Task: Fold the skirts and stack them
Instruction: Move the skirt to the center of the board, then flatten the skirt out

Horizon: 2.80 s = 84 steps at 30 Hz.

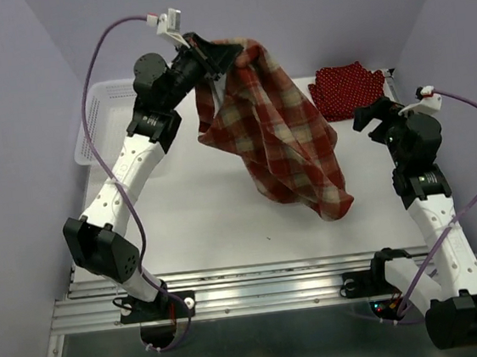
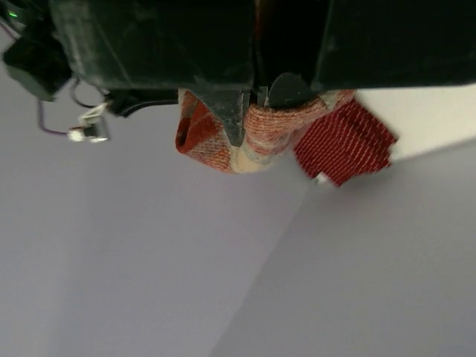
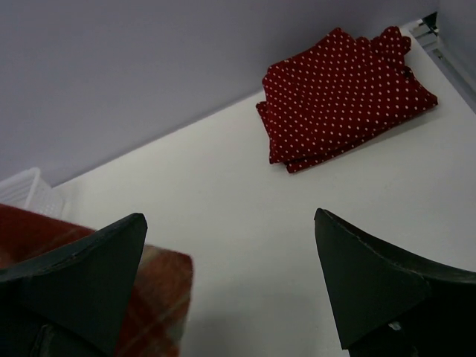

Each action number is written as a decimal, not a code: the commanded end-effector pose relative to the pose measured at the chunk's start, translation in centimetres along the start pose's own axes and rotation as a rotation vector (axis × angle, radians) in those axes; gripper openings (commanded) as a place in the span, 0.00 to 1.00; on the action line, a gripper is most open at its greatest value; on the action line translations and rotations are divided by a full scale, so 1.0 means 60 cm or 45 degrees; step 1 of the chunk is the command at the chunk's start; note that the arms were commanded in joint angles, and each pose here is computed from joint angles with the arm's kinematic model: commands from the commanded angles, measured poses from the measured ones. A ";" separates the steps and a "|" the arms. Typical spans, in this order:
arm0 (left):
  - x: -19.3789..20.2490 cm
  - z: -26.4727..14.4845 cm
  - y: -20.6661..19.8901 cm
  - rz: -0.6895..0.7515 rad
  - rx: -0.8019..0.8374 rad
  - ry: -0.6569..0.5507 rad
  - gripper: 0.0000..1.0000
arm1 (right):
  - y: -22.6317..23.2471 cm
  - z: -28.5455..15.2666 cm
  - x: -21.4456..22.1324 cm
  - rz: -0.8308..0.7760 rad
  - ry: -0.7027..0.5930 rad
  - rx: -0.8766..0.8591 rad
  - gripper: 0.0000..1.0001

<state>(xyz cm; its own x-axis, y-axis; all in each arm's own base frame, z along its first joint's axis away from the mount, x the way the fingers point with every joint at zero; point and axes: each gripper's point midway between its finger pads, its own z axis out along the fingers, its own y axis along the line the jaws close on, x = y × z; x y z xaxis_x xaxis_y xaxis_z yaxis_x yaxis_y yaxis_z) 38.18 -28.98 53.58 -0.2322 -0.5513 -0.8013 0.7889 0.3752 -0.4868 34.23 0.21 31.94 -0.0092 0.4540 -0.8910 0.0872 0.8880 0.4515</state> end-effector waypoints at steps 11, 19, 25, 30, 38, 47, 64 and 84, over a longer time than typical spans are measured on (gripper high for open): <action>0.324 -0.178 0.411 -0.338 -0.772 0.479 0.99 | 0.079 0.009 0.203 0.089 0.670 -0.362 1.00; 0.302 -0.239 0.408 -0.153 -0.945 0.474 0.99 | 0.064 -0.030 0.373 -0.030 0.976 -0.221 1.00; 0.292 -0.321 0.430 -0.064 -1.247 0.490 0.99 | 0.016 -0.036 0.424 -0.028 1.052 -0.018 1.00; 0.305 -0.383 0.437 -0.080 -1.453 0.535 0.99 | -0.047 -0.048 0.440 -0.029 1.097 0.297 1.00; 0.376 -0.424 0.429 -0.205 -1.448 0.624 0.99 | -0.037 -0.020 0.458 -0.045 1.112 0.250 0.99; 0.446 -0.422 0.476 -0.298 -1.436 0.673 0.99 | -0.029 0.012 0.473 -0.038 1.098 0.223 0.91; 0.493 -0.408 0.526 -0.381 -1.426 0.679 0.89 | -0.047 0.020 0.425 -0.103 0.943 0.298 0.06; 0.478 -0.372 0.513 -0.372 -1.265 0.645 0.00 | -0.033 0.031 0.411 -0.121 0.944 0.273 0.06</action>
<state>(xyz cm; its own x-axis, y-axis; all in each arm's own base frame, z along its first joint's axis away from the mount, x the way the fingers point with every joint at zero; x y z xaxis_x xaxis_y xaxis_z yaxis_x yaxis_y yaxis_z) 42.22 -16.49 3.28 -0.7631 -0.4356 -0.4775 -0.1532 0.8397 -0.5211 33.59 9.41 5.26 -0.7433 0.3913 -0.5426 0.2817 0.9187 0.2766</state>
